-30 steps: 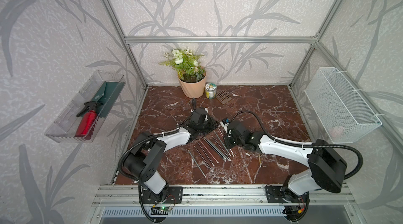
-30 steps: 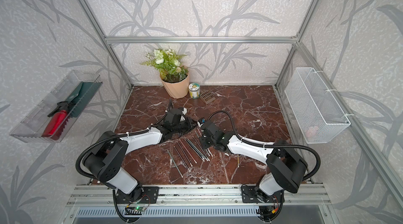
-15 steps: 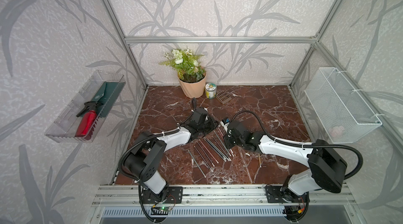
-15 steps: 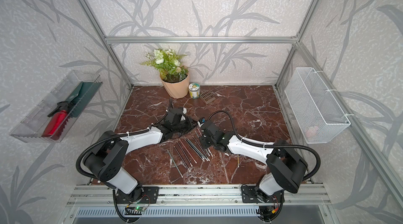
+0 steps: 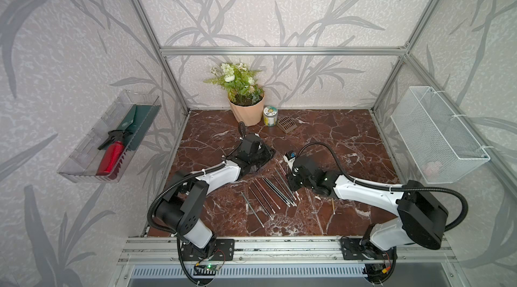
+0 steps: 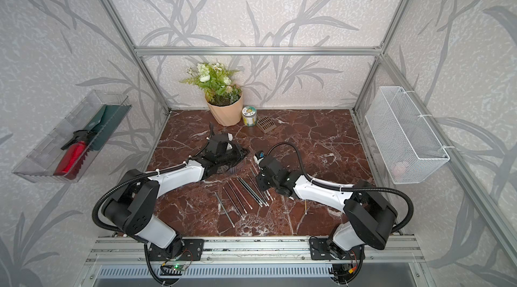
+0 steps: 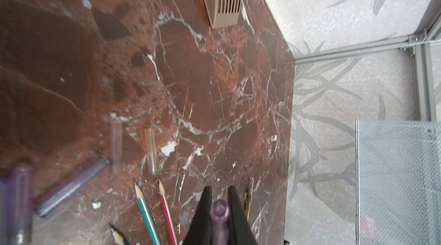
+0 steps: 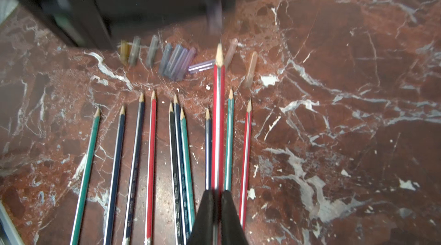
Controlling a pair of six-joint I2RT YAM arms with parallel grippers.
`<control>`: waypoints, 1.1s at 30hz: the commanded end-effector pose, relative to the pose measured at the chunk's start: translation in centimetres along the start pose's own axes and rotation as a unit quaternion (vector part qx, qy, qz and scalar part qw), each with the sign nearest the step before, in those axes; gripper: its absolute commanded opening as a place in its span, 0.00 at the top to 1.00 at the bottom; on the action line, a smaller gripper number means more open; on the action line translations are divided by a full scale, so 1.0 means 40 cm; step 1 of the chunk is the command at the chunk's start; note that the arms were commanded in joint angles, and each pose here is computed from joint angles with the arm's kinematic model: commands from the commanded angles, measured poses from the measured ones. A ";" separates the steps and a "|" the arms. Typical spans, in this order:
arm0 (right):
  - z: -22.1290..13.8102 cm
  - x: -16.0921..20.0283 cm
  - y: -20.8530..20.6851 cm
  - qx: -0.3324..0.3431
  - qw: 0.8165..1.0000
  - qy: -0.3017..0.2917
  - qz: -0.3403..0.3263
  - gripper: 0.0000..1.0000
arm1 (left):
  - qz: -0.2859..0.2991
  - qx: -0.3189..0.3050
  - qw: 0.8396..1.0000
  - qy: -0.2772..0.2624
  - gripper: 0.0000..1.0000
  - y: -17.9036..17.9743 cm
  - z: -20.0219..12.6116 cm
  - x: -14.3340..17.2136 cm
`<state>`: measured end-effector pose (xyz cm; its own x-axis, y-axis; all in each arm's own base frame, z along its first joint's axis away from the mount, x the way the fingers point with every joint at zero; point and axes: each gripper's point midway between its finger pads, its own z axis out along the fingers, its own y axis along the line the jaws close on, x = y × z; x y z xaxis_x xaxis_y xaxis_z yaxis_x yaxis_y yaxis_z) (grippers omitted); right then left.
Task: Remove the protective cover of the pencils
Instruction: Remove the protective sleeve from the pencil, then place the pencil at the center of the board.
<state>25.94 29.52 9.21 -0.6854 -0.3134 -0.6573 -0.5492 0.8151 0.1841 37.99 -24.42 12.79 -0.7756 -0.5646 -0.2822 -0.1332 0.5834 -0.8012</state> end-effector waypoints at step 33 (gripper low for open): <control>0.099 0.137 -0.162 0.085 0.989 0.095 0.081 1.00 | 0.029 -0.025 0.999 -0.038 1.00 -0.024 -0.050 -0.064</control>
<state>27.50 24.34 1.76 -0.8310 -0.2547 -0.4945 -0.3603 0.9238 0.1297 38.35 -22.49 13.34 -0.7511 -0.5676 -0.3372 -0.1503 0.6443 -0.7498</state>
